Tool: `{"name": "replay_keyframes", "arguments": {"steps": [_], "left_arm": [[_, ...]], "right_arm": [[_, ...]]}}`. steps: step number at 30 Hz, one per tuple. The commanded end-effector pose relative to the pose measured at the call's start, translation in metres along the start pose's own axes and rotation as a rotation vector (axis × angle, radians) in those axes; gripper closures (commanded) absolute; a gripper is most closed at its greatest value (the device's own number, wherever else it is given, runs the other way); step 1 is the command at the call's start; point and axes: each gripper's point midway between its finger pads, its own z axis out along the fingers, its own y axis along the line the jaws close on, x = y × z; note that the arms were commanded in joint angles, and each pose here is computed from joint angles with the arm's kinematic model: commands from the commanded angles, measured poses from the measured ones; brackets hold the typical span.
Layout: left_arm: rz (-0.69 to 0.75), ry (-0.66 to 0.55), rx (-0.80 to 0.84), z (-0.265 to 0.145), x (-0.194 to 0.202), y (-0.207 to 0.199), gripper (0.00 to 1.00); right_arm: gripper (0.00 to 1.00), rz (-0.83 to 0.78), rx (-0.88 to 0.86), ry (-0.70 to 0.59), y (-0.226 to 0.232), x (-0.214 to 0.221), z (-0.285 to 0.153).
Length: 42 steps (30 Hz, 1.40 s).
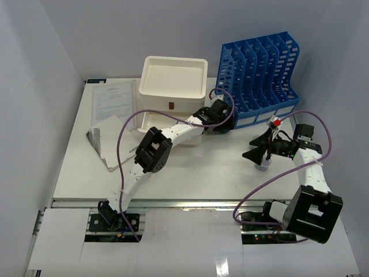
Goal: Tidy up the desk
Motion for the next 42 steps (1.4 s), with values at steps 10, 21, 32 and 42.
{"name": "replay_keyframes", "arguments": {"steps": [10,21,32,42], "left_arm": [[0.076,-0.032,-0.040,-0.004,-0.014,0.013,0.44],[0.365,-0.073,0.068,-0.049,-0.016,-0.029,0.89],[0.525,-0.131,0.250,-0.130,-0.032,-0.068,1.00],[0.590,-0.142,0.428,-0.211,-0.032,-0.085,1.00]], "right_arm": [[0.10,-0.021,-0.012,-0.018,0.003,-0.006,-0.001],[0.10,-0.021,-0.009,-0.016,0.003,-0.006,-0.001],[0.10,-0.020,-0.004,-0.011,0.002,-0.005,-0.002],[0.10,-0.015,0.003,-0.004,0.000,-0.003,-0.002]]}}
